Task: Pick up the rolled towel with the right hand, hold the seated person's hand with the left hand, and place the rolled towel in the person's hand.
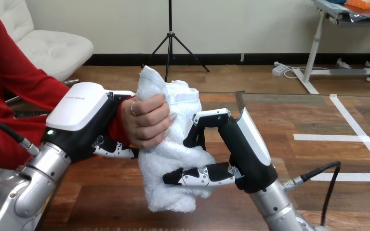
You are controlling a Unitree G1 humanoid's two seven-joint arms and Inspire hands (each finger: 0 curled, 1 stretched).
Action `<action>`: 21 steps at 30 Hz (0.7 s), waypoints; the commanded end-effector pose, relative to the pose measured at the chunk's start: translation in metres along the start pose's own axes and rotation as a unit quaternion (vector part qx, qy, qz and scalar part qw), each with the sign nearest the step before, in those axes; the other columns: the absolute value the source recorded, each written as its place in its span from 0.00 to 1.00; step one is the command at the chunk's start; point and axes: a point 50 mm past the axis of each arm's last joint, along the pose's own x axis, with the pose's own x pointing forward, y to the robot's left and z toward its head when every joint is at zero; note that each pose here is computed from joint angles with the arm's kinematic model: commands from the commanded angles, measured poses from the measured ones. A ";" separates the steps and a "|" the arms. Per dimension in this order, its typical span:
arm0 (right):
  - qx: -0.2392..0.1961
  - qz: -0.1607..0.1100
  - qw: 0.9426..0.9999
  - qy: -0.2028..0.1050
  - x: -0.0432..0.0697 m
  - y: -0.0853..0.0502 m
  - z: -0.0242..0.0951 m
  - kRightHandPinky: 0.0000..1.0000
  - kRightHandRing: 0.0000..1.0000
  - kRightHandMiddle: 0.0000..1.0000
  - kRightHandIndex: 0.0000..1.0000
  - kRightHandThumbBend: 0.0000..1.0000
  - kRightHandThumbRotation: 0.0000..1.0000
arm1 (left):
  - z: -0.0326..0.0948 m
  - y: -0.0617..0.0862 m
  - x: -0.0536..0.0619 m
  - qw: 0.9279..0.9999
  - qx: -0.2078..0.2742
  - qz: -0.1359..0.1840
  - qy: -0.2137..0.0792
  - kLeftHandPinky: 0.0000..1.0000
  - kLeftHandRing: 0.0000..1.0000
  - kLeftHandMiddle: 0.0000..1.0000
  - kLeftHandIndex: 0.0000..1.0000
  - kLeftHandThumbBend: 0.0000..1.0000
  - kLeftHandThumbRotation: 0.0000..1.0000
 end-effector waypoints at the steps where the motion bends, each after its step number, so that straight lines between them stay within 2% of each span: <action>1: 0.002 0.001 0.999 -0.036 0.029 -0.002 0.005 0.44 0.49 0.55 0.60 0.86 0.19 | 0.008 0.022 0.009 0.999 0.011 0.035 -0.027 0.54 0.59 0.65 0.72 0.96 0.12; 6: -0.006 0.005 1.000 -0.014 0.025 -0.004 0.001 0.46 0.53 0.59 0.64 0.87 0.25 | 0.009 0.022 0.005 0.999 0.010 0.031 -0.026 0.58 0.64 0.70 0.78 0.98 0.16; 9: -0.006 0.004 1.000 -0.004 0.022 -0.005 0.000 0.47 0.56 0.62 0.67 0.87 0.27 | 0.010 0.022 0.003 0.999 0.012 0.030 -0.025 0.64 0.68 0.74 0.82 0.99 0.18; 10: -0.006 0.004 1.000 -0.001 0.021 -0.006 -0.001 0.48 0.58 0.64 0.69 0.88 0.28 | 0.011 0.022 0.002 0.999 0.012 0.029 -0.024 0.68 0.72 0.76 0.84 1.00 0.20; 21: -0.004 -0.001 1.000 0.024 0.013 -0.011 -0.005 0.55 0.64 0.70 0.74 0.88 0.31 | 0.014 0.019 -0.006 1.000 0.001 0.028 -0.013 0.85 0.84 0.87 0.94 1.00 0.28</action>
